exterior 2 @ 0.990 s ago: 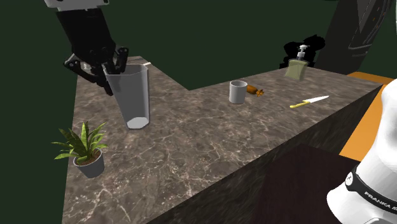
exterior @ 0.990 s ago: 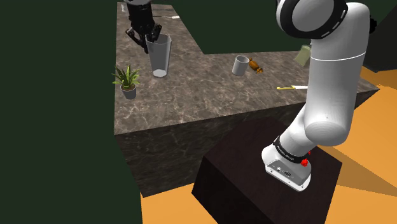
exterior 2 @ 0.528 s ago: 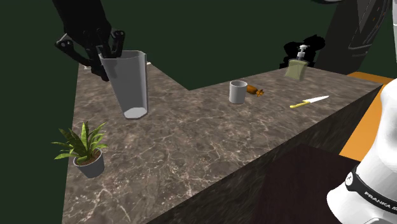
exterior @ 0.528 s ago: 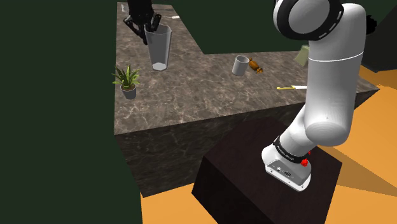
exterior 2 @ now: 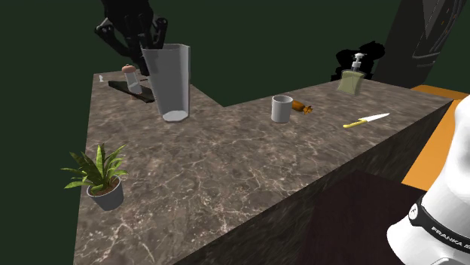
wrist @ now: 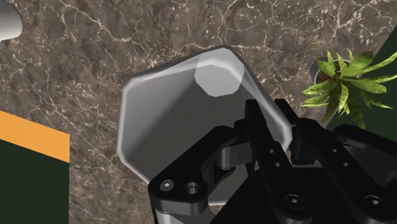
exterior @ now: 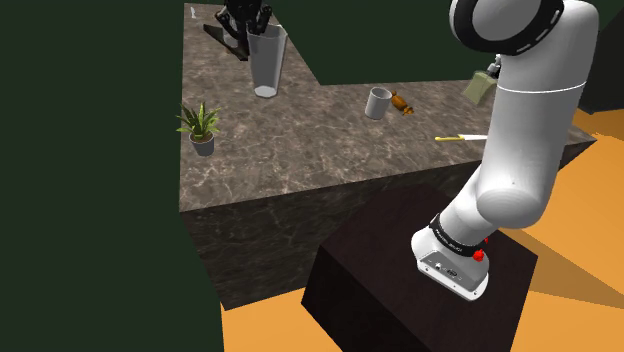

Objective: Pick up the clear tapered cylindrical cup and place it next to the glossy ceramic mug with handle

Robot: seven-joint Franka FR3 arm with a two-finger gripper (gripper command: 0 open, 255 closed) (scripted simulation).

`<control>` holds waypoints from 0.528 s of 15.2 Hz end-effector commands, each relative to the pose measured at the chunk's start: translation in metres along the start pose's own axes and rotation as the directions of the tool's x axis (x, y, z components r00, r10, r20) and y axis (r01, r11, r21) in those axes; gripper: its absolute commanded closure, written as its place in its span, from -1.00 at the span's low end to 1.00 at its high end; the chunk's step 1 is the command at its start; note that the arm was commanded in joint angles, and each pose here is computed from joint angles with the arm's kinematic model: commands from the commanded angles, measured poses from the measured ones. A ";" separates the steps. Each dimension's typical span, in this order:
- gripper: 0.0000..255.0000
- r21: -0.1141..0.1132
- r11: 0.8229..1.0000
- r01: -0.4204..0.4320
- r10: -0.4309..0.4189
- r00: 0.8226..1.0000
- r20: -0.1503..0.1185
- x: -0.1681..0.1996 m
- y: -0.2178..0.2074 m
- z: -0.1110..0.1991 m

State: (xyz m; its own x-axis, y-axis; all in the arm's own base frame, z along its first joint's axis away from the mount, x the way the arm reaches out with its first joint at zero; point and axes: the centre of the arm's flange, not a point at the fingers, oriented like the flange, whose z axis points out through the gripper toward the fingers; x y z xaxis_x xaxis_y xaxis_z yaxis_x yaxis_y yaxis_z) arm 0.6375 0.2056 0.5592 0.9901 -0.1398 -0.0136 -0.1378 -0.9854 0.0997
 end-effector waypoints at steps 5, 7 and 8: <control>1.00 0.000 1.000 0.000 0.000 1.000 -0.001 -0.002 0.080 0.003; 1.00 0.000 1.000 0.000 0.000 1.000 -0.001 -0.002 0.107 0.003; 1.00 0.000 1.000 0.000 0.000 1.000 -0.001 -0.002 0.120 0.003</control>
State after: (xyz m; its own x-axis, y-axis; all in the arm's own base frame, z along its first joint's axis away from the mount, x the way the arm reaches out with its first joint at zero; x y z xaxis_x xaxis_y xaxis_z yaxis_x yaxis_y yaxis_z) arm 0.6219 0.1002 0.5645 0.9899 -0.1409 -0.0132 -0.1389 -0.9852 0.1001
